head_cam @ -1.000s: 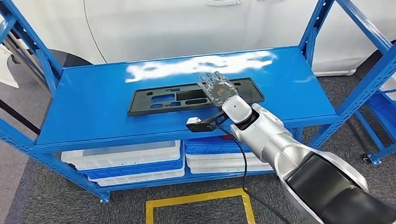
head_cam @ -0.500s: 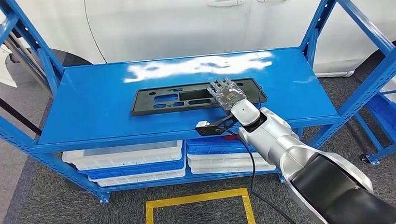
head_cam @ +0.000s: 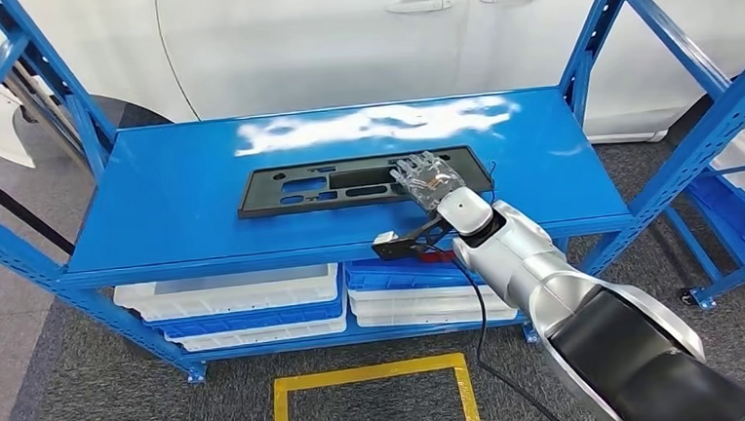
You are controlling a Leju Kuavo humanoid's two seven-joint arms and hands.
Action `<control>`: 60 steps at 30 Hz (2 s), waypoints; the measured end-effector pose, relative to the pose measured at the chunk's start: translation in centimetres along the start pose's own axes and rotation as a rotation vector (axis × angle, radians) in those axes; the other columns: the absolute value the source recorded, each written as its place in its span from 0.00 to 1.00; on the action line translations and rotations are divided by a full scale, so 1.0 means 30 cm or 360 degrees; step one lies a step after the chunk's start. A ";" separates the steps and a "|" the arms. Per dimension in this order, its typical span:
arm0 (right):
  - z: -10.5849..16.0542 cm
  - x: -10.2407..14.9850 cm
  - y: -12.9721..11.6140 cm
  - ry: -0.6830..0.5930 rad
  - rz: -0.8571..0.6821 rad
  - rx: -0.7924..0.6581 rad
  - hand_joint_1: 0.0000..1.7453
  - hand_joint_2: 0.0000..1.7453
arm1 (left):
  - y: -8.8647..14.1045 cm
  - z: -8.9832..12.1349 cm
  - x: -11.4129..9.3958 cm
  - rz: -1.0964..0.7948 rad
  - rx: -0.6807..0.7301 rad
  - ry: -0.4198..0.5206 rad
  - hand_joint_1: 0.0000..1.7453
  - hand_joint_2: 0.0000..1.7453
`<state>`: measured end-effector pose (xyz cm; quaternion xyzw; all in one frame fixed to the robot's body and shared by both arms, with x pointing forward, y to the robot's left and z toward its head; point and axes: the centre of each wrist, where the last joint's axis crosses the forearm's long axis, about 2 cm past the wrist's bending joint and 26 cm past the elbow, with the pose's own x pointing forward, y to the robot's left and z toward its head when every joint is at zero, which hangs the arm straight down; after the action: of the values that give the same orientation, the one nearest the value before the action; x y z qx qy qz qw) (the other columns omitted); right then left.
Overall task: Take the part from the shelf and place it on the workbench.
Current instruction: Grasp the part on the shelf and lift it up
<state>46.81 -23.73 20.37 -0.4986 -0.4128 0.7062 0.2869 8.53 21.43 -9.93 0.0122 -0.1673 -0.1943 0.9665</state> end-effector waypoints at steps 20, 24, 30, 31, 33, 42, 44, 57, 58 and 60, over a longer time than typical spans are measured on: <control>-0.006 0.003 -0.018 -0.0036 0.0004 -0.0042 0.94 1.00 | -0.006 0.002 -0.010 0.0015 -0.0003 -0.0001 0.00 0.00; -0.005 0.004 -0.013 -0.0037 0.0003 -0.0036 0.94 1.00 | -0.007 0.002 -0.012 0.0016 -0.0005 0.0000 0.00 0.00; -0.007 0.001 -0.021 -0.0038 0.0005 -0.0045 0.94 1.00 | -0.007 0.002 -0.011 0.0016 -0.0006 -0.0002 0.00 0.00; -0.007 0.000 -0.022 -0.0037 0.0005 -0.0046 0.94 1.00 | -0.007 0.002 -0.011 0.0016 -0.0006 -0.0002 0.00 0.00; -0.008 0.000 -0.025 -0.0037 0.0006 -0.0049 0.94 1.00 | -0.007 0.002 -0.011 0.0016 -0.0006 -0.0002 0.00 0.00; -0.007 0.004 -0.022 -0.0040 0.0000 -0.0046 0.99 1.00 | -0.007 0.002 -0.011 0.0016 -0.0005 -0.0002 0.00 0.00; -0.007 0.003 -0.022 -0.0047 -0.0032 -0.0055 1.00 1.00 | -0.008 0.002 -0.012 0.0016 -0.0006 -0.0001 0.00 0.00; 0.067 -0.122 -0.354 -0.1003 -0.2160 -0.0872 1.00 1.00 | -0.020 0.006 -0.031 0.0133 -0.0071 -0.0128 0.00 1.00; 0.107 -0.163 -0.431 -0.1213 -0.2427 -0.0944 1.00 1.00 | -0.022 0.007 -0.038 0.0149 -0.0064 -0.0123 0.00 1.00; 0.194 -0.249 -0.578 -0.1590 -0.2764 -0.1037 1.00 1.00 | -0.026 0.009 -0.054 0.0176 -0.0053 -0.0111 0.00 1.00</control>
<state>43.74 -22.98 39.88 0.2631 -0.8694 0.2382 0.3438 6.74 21.33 -10.24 -0.0198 -0.1981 -0.1437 0.9694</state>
